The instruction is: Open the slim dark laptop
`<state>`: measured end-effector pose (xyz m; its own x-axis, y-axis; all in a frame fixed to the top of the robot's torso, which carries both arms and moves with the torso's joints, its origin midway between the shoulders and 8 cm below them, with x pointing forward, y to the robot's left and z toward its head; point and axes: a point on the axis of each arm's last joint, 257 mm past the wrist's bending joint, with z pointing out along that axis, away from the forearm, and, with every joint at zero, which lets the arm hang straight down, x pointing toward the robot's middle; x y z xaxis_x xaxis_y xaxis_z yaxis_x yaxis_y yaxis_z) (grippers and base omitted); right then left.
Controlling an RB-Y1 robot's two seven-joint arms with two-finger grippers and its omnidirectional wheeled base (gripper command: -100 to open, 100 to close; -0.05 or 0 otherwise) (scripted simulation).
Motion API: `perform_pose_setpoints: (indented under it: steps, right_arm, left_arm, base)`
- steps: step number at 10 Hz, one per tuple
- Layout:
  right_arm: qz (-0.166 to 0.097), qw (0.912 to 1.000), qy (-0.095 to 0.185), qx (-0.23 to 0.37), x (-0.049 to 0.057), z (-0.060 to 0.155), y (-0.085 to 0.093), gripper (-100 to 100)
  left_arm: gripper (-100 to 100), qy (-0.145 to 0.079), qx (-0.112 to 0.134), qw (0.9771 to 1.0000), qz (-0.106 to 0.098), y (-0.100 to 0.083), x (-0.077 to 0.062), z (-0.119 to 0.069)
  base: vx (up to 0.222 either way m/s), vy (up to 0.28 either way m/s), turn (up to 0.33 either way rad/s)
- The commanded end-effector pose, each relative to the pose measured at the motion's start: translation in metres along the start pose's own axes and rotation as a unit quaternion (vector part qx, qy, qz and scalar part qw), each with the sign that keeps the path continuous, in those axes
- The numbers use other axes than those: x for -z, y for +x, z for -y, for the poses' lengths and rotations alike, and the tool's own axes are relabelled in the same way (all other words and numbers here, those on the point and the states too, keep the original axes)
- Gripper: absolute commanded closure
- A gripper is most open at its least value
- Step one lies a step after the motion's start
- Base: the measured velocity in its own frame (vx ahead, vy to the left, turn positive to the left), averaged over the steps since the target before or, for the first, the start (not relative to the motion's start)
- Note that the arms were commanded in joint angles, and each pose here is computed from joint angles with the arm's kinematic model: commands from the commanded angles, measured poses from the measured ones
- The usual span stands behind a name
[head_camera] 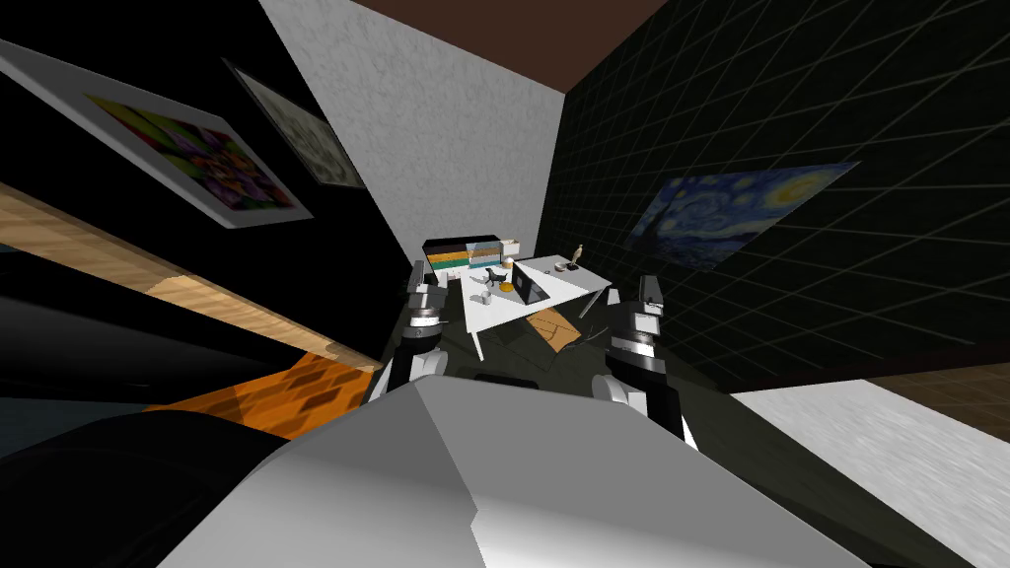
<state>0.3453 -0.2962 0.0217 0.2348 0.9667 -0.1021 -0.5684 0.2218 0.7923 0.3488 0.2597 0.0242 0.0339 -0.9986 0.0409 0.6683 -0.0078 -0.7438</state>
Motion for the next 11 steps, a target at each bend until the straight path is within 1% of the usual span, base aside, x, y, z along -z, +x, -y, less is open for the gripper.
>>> perform_pose_setpoints:
  steps: [1,9,10,11]
  right_arm:
    - [0.0,1.0,0.0,0.0,0.0,0.0,0.0,0]
    - [0.0,1.0,0.0,0.0,0.0,0.0,0.0,0]
    - [-0.022,0.9994,0.006,0.024,0.0,0.006,0.005,-100]
    - [-0.033,0.9987,0.009,0.039,0.001,0.011,0.007,-100]
  left_arm:
    - [0,0.0,0.0,1.0,0.0,0.0,0.0,0.0]
    - [0,0.0,0.0,1.0,0.0,0.0,0.0,0.0]
    - [0,0.0,0.0,1.0,0.0,0.0,0.0,0.0]
    - [0,0.0,0.0,1.0,0.0,0.0,0.0,0.0]
  base:
    - [0.0,0.0,0.0]
    - [0.0,0.0,0.0]
    - [0.011,0.015,0.05]
    - [0.013,0.028,0.075]
